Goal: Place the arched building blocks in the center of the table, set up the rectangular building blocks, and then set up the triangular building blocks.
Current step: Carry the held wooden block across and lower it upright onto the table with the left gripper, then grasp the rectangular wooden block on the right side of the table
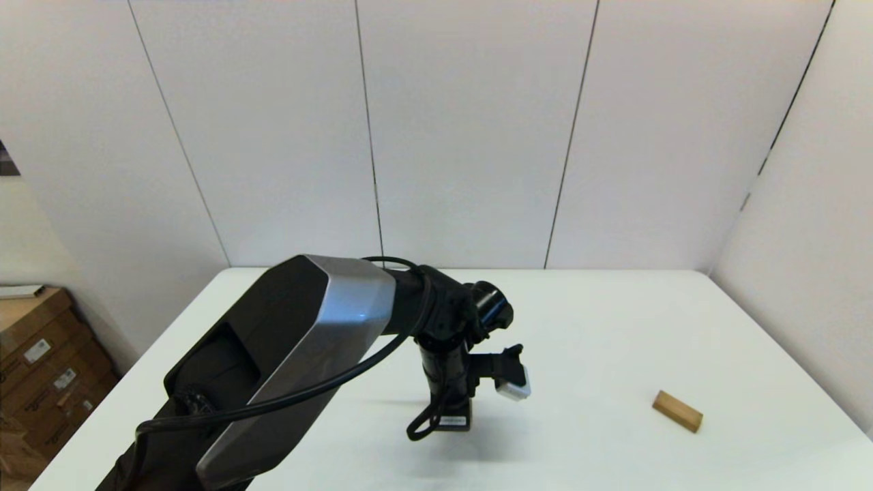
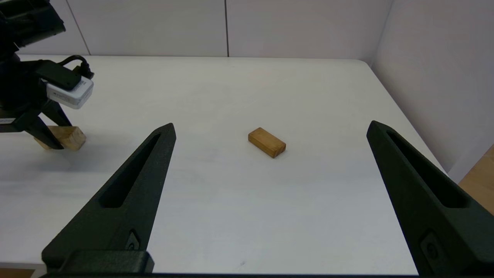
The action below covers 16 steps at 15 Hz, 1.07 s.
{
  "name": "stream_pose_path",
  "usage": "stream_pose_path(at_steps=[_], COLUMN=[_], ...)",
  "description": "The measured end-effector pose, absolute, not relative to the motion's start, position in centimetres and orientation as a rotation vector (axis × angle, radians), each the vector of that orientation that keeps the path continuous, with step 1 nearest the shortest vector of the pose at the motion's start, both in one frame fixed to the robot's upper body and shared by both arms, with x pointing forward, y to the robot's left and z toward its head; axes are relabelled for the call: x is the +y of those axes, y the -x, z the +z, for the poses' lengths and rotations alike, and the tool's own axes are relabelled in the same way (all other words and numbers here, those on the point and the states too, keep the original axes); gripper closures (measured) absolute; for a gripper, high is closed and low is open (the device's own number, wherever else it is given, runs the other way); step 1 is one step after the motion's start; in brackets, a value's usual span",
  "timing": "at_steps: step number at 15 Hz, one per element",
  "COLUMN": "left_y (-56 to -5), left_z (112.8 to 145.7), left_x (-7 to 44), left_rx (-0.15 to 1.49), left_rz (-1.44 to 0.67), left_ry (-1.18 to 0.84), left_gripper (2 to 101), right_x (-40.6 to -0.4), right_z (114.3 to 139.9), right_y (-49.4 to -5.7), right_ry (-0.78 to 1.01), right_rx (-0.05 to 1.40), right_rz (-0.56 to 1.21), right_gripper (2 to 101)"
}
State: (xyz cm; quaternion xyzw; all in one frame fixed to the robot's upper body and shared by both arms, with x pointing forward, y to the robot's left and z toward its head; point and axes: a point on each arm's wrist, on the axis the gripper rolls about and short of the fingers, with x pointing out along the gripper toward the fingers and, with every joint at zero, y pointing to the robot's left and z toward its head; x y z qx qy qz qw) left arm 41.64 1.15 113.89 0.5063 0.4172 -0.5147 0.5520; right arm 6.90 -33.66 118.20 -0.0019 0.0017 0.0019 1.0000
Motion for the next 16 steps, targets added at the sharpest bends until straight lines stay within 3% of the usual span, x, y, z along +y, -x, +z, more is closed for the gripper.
stream_pose_path(at_steps=[2, 6, 10, 16], left_y=[-41.7, -41.7, -41.8, -42.6], left_z=[113.9, 113.9, 114.4, 120.7], left_x=[1.2, 1.1, 1.1, 3.4], left_rx=[0.983, 0.978, 0.961, 0.861], left_rz=[-1.204, -1.203, -1.190, -1.094], left_ry=[-1.209, -1.205, -1.194, -1.115], left_gripper=[74.1, 46.1, 29.7, 16.9], right_x=[-33.7, -33.7, -33.7, -33.7], right_z=[118.2, 118.2, 118.2, 118.2], right_y=[-6.9, -6.9, -6.9, -6.9], right_ry=[0.004, 0.004, 0.004, 0.004], right_rx=[0.003, 0.003, 0.003, 0.003], right_rz=[0.004, 0.004, 0.004, 0.004], right_gripper=[4.3, 4.3, 4.3, 4.3])
